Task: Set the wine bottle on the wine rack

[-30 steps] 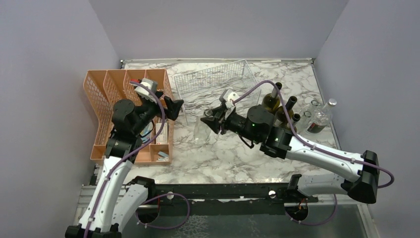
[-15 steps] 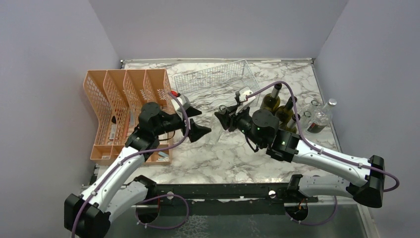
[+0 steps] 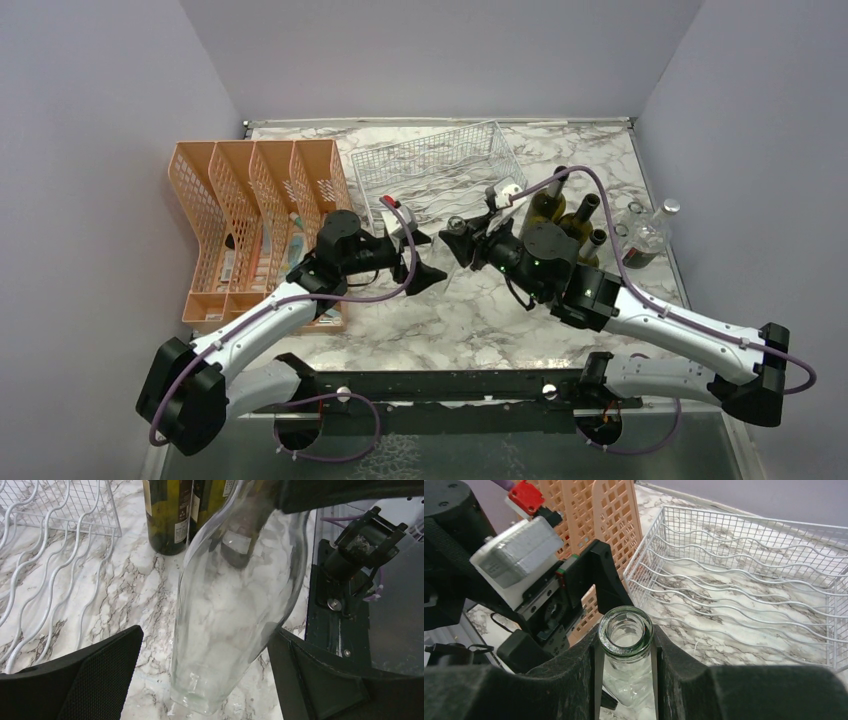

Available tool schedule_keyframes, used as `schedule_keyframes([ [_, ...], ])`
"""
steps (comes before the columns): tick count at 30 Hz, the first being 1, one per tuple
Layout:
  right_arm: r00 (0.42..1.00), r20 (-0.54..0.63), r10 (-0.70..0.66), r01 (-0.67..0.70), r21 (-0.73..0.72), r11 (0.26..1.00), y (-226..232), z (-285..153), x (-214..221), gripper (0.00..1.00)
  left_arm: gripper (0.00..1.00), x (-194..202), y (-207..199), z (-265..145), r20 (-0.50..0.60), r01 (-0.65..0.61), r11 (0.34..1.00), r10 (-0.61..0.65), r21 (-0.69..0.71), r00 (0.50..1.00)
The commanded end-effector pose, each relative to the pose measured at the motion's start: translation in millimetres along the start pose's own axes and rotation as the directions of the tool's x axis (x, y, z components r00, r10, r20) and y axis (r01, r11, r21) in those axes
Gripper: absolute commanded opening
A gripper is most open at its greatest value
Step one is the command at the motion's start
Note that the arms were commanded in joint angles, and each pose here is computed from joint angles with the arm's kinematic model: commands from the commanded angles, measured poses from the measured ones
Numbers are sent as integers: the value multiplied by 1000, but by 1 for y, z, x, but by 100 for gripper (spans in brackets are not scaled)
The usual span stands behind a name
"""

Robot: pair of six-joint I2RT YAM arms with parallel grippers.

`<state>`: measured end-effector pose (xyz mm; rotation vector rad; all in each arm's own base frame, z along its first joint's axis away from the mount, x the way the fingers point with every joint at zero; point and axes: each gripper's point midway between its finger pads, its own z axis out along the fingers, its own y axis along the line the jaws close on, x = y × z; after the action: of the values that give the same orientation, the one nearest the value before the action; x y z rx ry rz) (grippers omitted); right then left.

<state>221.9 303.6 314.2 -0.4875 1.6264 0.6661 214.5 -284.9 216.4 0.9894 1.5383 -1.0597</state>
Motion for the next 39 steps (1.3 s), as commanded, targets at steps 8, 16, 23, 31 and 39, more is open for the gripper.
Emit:
schedule_keyframes([
  [8, 987, 157, 42, -11, -196, 980, 30, -28, -52, 1, 85, -10, -28, 11, 91, -176, 969, 162, 173, 983],
  [16, 978, 195, 67, -16, -249, 968, 34, -50, -73, 1, 46, -22, -36, 8, 168, -341, 921, 311, 190, 935],
  [23, 997, 62, 54, -37, -255, 966, 37, -54, -61, 46, 0, -54, -20, 4, 221, -529, 848, 509, 41, 832],
  [31, 997, -48, 59, -68, -220, 973, 30, -75, -63, 79, 0, -71, 5, 1, 163, -823, 559, 826, -103, 540],
  [39, 967, -242, 81, -99, -63, 993, 12, -82, -53, 79, 0, -101, 25, 11, 74, -932, 344, 939, -113, 337],
])
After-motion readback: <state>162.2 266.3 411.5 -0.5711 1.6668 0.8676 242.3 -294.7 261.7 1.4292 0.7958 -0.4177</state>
